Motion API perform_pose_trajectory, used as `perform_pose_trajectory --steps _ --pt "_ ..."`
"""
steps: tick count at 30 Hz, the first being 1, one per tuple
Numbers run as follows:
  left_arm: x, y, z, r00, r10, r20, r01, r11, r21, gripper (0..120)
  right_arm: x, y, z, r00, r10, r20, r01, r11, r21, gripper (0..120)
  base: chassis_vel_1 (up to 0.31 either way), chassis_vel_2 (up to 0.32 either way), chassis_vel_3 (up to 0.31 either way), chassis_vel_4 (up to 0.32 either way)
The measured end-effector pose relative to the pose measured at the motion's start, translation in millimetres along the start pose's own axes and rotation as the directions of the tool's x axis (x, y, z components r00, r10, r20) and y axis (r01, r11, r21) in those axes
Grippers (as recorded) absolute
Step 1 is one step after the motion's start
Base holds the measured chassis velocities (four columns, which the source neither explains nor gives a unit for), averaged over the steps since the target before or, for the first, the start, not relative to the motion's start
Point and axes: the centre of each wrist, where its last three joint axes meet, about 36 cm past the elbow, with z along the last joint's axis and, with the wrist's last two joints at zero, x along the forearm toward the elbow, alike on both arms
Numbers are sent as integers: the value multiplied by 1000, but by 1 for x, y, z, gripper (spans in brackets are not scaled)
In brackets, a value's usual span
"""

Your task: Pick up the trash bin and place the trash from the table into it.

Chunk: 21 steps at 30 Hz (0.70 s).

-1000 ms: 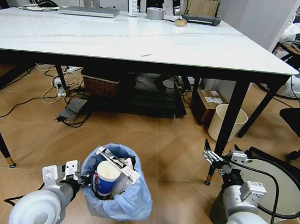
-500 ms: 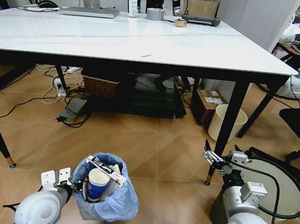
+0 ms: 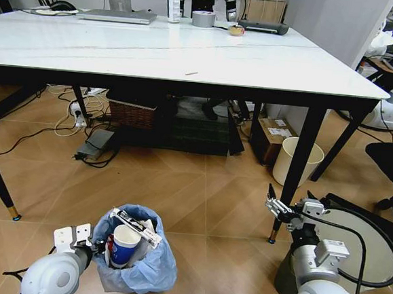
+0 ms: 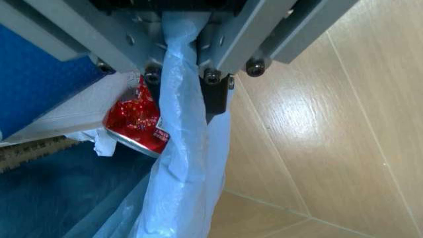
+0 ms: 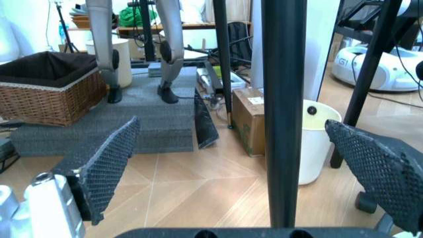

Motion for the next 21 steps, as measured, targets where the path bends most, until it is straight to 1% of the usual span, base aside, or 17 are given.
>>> perform_pose_trajectory --steps 5,21 --pt "-7 5 3 1000 5 -6 -5 1000 -7 0 1 0 -1 1000 1 2 -1 1000 1 100 0 0 0 0" --pt "-15 12 6 1000 -9 -17 8 1000 -10 0 3 0 1 1000 4 -2 -4 1000 4 100 0 0 0 0"
